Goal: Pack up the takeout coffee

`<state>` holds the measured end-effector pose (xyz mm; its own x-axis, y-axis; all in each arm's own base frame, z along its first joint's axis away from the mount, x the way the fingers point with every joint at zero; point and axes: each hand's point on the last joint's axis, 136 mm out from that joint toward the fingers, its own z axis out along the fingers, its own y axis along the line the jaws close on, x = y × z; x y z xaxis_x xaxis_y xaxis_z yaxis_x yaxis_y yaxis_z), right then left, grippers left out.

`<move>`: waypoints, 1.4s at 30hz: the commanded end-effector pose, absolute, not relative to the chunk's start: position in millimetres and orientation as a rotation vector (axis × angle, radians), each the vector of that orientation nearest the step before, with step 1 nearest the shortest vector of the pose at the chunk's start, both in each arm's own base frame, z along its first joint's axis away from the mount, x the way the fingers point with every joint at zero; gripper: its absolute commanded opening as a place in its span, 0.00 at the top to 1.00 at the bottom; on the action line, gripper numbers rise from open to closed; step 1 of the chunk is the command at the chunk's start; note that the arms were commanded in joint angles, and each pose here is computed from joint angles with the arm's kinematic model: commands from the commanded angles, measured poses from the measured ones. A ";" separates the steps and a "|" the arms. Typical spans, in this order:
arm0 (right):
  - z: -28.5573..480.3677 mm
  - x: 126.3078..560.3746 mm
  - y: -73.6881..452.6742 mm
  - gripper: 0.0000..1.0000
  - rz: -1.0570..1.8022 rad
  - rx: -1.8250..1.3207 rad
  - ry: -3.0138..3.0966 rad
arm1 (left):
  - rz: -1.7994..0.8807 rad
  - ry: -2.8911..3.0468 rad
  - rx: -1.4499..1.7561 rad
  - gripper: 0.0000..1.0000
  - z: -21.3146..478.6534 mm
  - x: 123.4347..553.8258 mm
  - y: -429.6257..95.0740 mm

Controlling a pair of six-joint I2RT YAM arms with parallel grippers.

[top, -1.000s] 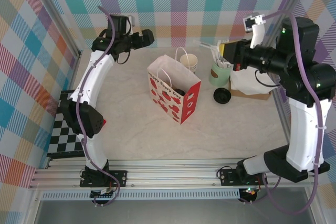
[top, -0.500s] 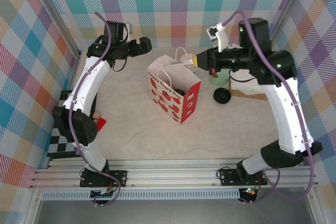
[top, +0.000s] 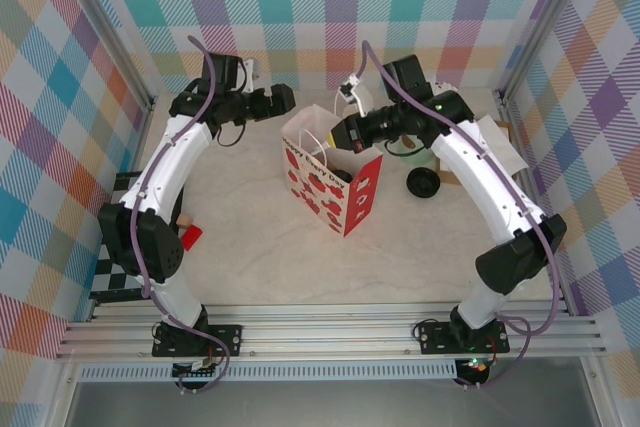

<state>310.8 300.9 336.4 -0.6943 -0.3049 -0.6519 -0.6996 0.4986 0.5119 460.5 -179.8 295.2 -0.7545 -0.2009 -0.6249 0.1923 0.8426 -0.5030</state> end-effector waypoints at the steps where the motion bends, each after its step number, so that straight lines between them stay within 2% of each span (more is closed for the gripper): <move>1: 322.8 309.5 299.3 0.95 1.036 -0.872 2.268 | -0.808 2.276 0.082 0.00 306.6 451.7 -194.7; 4: 307.5 313.2 289.6 0.60 0.925 -0.849 2.357 | -0.810 2.281 0.090 0.00 304.3 452.9 -195.9; 7: 333.1 297.3 276.5 0.45 0.884 -0.887 2.321 | -0.803 2.279 0.088 0.00 305.8 455.0 -195.6; 10: 358.4 281.4 246.9 0.35 0.812 -0.845 2.315 | -0.774 2.271 0.065 0.00 307.7 458.1 -191.5; 12: 356.7 284.8 208.9 0.32 0.733 -0.680 2.411 | -0.745 2.256 0.033 0.00 310.1 461.1 -186.4; 17: 308.6 321.4 72.1 0.21 0.576 0.092 2.566 | -0.673 2.193 -0.078 0.00 316.8 470.4 -171.1; 21: 247.2 336.8 -21.0 0.19 0.595 0.804 2.579 | -0.670 2.179 -0.139 0.00 315.1 471.1 -167.3; 23: 215.5 344.0 -51.0 0.18 0.637 1.082 2.538 | -0.674 2.185 -0.155 0.00 308.7 469.1 -167.7; 27: 171.4 367.4 -74.1 0.09 0.696 1.472 2.434 | -0.644 2.220 -0.179 0.00 293.4 465.8 -164.8; 33: 123.2 397.8 -85.6 0.08 0.740 1.809 2.282 | -0.595 2.241 -0.193 0.00 286.3 466.0 -158.9; 38: 94.6 398.6 -79.6 0.11 0.685 1.942 2.266 | -0.541 2.255 -0.179 0.00 287.4 466.9 -153.8; 40: 86.3 395.2 -77.2 0.14 0.671 1.987 2.235 | -0.524 2.260 -0.175 0.00 286.7 467.4 -152.3; 42: 78.4 392.1 -76.3 0.24 0.671 2.026 2.198 | -0.517 2.263 -0.172 0.00 286.3 468.1 -152.3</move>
<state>391.9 -76.6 84.2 -0.2177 0.9505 0.2218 0.9196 0.1236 0.3730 469.0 -152.1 270.3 -0.6994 -0.3050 -0.6463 0.0201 0.8956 -0.4443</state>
